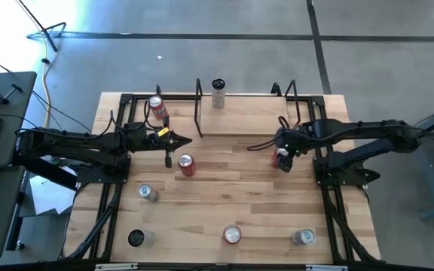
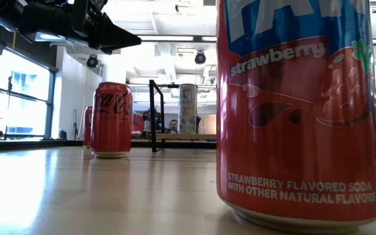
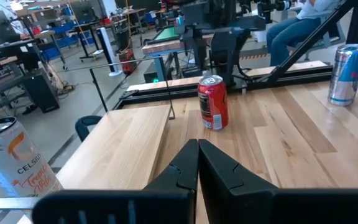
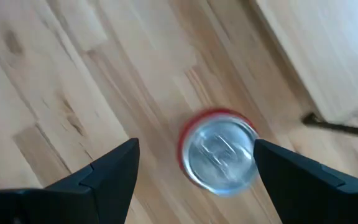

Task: Place canned beverage on shelf
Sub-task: Put the right red soda can on the shelf

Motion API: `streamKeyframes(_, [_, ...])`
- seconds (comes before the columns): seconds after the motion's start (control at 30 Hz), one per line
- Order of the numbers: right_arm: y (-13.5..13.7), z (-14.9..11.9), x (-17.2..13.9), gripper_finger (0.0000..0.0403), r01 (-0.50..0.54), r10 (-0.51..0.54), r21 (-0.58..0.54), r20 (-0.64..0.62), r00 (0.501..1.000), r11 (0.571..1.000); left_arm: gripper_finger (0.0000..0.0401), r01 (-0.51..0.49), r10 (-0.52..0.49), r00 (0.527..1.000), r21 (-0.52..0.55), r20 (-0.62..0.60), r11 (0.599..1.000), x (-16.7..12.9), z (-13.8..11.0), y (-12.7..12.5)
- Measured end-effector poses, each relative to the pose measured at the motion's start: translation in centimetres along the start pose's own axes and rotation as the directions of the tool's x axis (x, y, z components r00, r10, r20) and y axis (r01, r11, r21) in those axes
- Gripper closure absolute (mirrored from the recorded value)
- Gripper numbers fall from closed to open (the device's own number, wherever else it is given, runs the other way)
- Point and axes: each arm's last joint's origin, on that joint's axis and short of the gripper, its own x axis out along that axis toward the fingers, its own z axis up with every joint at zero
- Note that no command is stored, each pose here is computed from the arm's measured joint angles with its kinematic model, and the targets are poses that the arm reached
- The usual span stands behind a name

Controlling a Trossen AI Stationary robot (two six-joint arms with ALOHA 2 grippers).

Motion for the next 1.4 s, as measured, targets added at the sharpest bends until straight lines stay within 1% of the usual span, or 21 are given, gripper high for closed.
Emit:
streamKeyframes(0.1, [-0.5, 0.0, -0.5, 0.0101, 0.024, -0.023, 0.032, -0.024, 0.999, 0.999, 0.0398, 0.000, 0.000, 1.000, 0.000, -0.002, 1.000, 0.0, 0.0, 0.0])
streamKeyframes(0.2, [-1.0, -0.4, 0.1, 0.0101, 0.048, -0.044, 0.054, -0.069, 0.997, 0.997, 0.0398, 0.001, -0.001, 1.000, 0.000, -0.004, 1.000, 0.0, 0.0, 0.0])
streamKeyframes(0.3, [-1.1, -0.3, 1.3, 0.0101, 0.004, 0.001, 0.067, -0.071, 0.997, 0.998, 0.0398, 0.001, -0.001, 1.000, -0.002, -0.004, 1.000, 0.0, 0.0, 0.0])
streamKeyframes(0.4, [-1.2, -0.4, 2.3, 0.0101, -0.012, 0.016, 0.057, -0.071, 0.997, 0.998, 0.0398, 0.001, -0.001, 1.000, -0.003, -0.004, 1.000, 0.0, 0.0, 0.0])
streamKeyframes(0.5, [-1.4, -0.2, 2.9, 0.0101, 0.012, -0.009, 0.045, -0.072, 0.997, 0.999, 0.0398, 0.001, -0.001, 1.000, -0.003, -0.004, 1.000, 0.0, 0.0, 0.0])
streamKeyframes(0.6, [-1.3, 0.0, 3.3, 0.0101, 0.045, -0.045, 0.005, -0.071, 0.996, 0.999, 0.0398, 0.001, -0.001, 1.000, -0.003, -0.003, 1.000, 0.0, 0.0, 0.0])
streamKeyframes(0.77, [-1.0, 0.2, 3.9, 0.0101, 0.010, -0.013, -0.034, -0.094, 0.996, 0.999, 0.0398, 0.001, -0.001, 1.000, -0.003, -0.003, 1.000, 0.0, 0.0, 0.0])
streamKeyframes(1.2, [-0.7, 0.2, 3.8, 0.0103, -0.073, 0.072, 0.000, -0.121, 0.990, 0.997, 0.0398, 0.001, -0.001, 1.000, -0.003, -0.004, 1.000, 0.0, 0.0, 0.0])
streamKeyframes(1.3, [-0.3, 0.2, 3.1, 0.0108, -0.078, 0.075, -0.014, -0.125, 0.989, 0.997, 0.0398, 0.001, -0.001, 1.000, -0.003, -0.004, 1.000, 0.0, 0.0, 0.0])
streamKeyframes(1.4, [0.1, 0.1, 2.1, 0.0121, -0.072, 0.070, -0.013, -0.145, 0.987, 0.997, 0.0398, 0.001, -0.001, 1.000, -0.003, -0.004, 1.000, 0.0, 0.0, 0.0])
